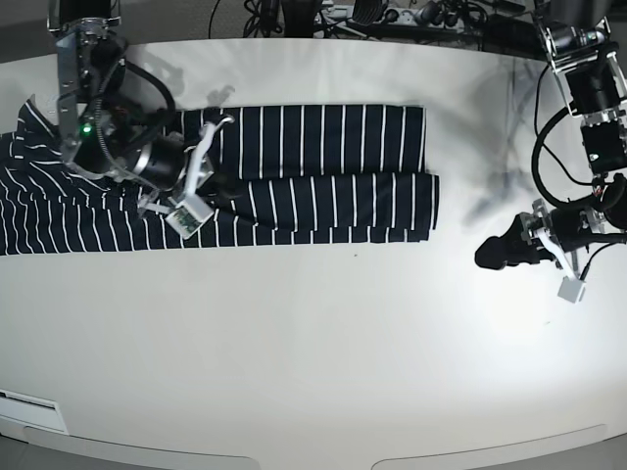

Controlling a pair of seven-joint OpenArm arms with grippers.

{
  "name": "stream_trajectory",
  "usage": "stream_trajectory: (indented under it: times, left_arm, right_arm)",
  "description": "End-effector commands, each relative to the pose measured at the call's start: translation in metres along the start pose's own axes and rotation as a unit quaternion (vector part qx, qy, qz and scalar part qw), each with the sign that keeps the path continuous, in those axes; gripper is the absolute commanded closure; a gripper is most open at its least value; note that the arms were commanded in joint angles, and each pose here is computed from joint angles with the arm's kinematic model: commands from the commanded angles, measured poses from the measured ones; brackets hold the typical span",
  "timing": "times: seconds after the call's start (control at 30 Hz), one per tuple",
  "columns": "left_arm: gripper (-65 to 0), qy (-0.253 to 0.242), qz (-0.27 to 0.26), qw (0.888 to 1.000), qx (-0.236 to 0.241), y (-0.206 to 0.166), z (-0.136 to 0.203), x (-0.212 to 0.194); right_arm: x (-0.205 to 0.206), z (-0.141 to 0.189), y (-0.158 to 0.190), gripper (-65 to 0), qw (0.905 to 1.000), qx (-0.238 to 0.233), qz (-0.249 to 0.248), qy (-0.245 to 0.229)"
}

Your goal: Fold the T-shirt properly

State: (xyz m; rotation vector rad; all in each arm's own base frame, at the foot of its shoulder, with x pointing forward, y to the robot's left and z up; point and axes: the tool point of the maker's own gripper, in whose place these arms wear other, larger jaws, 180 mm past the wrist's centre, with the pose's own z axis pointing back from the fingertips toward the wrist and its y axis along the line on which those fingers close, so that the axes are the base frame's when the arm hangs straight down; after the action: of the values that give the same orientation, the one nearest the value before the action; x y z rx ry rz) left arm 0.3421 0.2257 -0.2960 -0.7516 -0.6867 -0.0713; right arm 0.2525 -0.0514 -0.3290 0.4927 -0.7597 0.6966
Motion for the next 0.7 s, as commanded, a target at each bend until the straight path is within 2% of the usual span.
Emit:
stream_trajectory:
  times: [0.0, 0.17, 0.3, 0.47, 0.67]
  left_arm:
    - [-37.5, -0.022, -0.019, 1.000, -0.004, -0.005, 0.008, 0.019]
    - [-37.5, -0.019, -0.018, 1.000, -0.001, -0.004, 0.008, 0.017]
    - [-37.5, -0.015, -0.014, 1.000, -0.001, -0.002, 0.008, 0.011]
    - [-37.5, -0.009, -0.006, 1.000, -0.001, -0.001, 0.006, 0.003]
    - [-37.5, -0.011, -0.006, 1.000, -0.003, -0.002, 0.006, 0.004]
  right_arm:
    - [0.013, -0.002, 0.007, 0.0, 0.9996, 0.006, 0.019, -0.021]
    - [0.018, -0.023, 0.042, 0.0, 0.9976, 0.036, 0.053, -0.025]
    - [0.030, -0.032, 0.053, 0.0, 0.9973, 0.041, 0.038, -0.046]
    - [0.025, -0.054, 0.040, 0.0, 0.9989, 0.004, 0.007, -0.047]
    - [-0.004, -0.071, 0.029, 0.0, 0.9997, -0.022, -0.006, 0.004]
